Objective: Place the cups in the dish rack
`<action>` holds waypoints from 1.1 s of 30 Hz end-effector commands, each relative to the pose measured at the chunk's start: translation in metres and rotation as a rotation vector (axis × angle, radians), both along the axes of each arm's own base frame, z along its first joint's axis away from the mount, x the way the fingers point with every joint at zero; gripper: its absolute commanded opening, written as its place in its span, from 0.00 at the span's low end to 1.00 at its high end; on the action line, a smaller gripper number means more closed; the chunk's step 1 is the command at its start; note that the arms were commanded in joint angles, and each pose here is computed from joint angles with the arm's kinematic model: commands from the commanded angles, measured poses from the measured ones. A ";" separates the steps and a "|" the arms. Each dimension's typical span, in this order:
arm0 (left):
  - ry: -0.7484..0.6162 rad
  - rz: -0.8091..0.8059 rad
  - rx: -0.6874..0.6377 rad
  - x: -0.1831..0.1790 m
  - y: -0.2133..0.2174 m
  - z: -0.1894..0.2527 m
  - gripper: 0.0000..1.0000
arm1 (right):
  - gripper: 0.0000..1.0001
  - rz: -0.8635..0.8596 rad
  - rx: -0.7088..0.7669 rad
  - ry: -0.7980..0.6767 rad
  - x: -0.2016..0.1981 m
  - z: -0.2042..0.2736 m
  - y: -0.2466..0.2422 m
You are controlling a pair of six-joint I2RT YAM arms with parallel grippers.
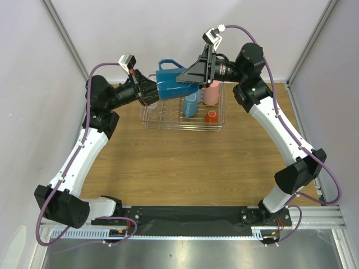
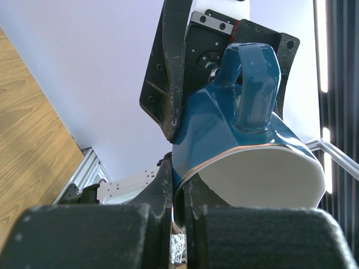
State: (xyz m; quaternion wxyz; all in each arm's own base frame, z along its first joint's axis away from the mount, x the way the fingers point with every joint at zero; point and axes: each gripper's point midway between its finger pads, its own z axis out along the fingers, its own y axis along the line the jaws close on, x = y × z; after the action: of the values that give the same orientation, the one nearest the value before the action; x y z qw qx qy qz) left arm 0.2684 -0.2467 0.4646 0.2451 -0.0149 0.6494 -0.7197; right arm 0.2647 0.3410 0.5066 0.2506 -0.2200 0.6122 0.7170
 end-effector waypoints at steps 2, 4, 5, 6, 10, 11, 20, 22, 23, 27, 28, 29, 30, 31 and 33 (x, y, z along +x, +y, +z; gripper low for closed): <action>-0.061 0.006 -0.039 -0.013 0.006 0.027 0.00 | 0.60 0.068 0.028 -0.075 -0.017 0.015 0.002; -0.051 0.011 -0.036 -0.011 0.006 0.023 0.00 | 0.22 0.076 0.030 -0.067 -0.017 0.015 0.002; -0.045 0.012 -0.036 -0.010 0.005 0.021 0.00 | 0.13 0.079 0.029 -0.062 -0.017 0.014 0.004; -0.040 0.011 -0.035 -0.009 0.005 0.019 0.00 | 0.05 0.083 0.027 -0.069 -0.018 0.013 0.004; -0.037 0.016 -0.028 -0.007 0.005 0.013 0.15 | 0.00 0.049 0.003 -0.070 -0.014 0.008 0.005; -0.031 0.021 -0.023 -0.006 0.006 0.009 0.38 | 0.00 0.041 -0.004 -0.068 -0.012 0.006 0.005; -0.037 0.114 0.080 -0.004 0.029 -0.032 0.87 | 0.00 -0.141 -0.068 -0.038 0.026 -0.009 -0.016; 0.011 0.164 0.120 0.001 0.040 -0.052 0.89 | 0.00 -0.196 -0.095 -0.007 0.038 -0.015 -0.023; 0.000 0.184 0.129 -0.005 0.046 -0.052 0.90 | 0.00 -0.219 -0.109 0.004 0.044 -0.019 -0.024; 0.007 0.249 0.240 -0.010 0.067 -0.077 0.89 | 0.00 -0.455 -0.220 0.020 0.085 -0.039 -0.035; 0.048 0.247 0.268 -0.013 0.069 -0.086 0.89 | 0.00 -0.495 -0.296 0.075 0.091 -0.058 -0.039; 0.045 0.255 0.289 -0.015 0.071 -0.089 0.89 | 0.00 -0.541 -0.347 0.100 0.102 -0.071 -0.038; 0.037 0.257 0.323 -0.020 0.073 -0.092 0.89 | 0.00 -0.615 -0.392 0.111 0.116 -0.081 -0.043; 0.029 0.258 0.339 -0.022 0.074 -0.092 0.88 | 0.00 -0.641 -0.424 0.132 0.119 -0.085 -0.047; 0.014 0.259 0.383 -0.029 0.077 -0.094 0.88 | 0.00 -0.727 -0.512 0.189 0.138 -0.113 -0.054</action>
State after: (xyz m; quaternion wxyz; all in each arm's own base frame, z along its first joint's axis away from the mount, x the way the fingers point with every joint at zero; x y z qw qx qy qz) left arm 0.2553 -0.1768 0.3745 0.3161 -0.0826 0.7419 -0.5855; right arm 0.3787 0.3086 0.4132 0.3272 -0.0306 0.7892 0.5188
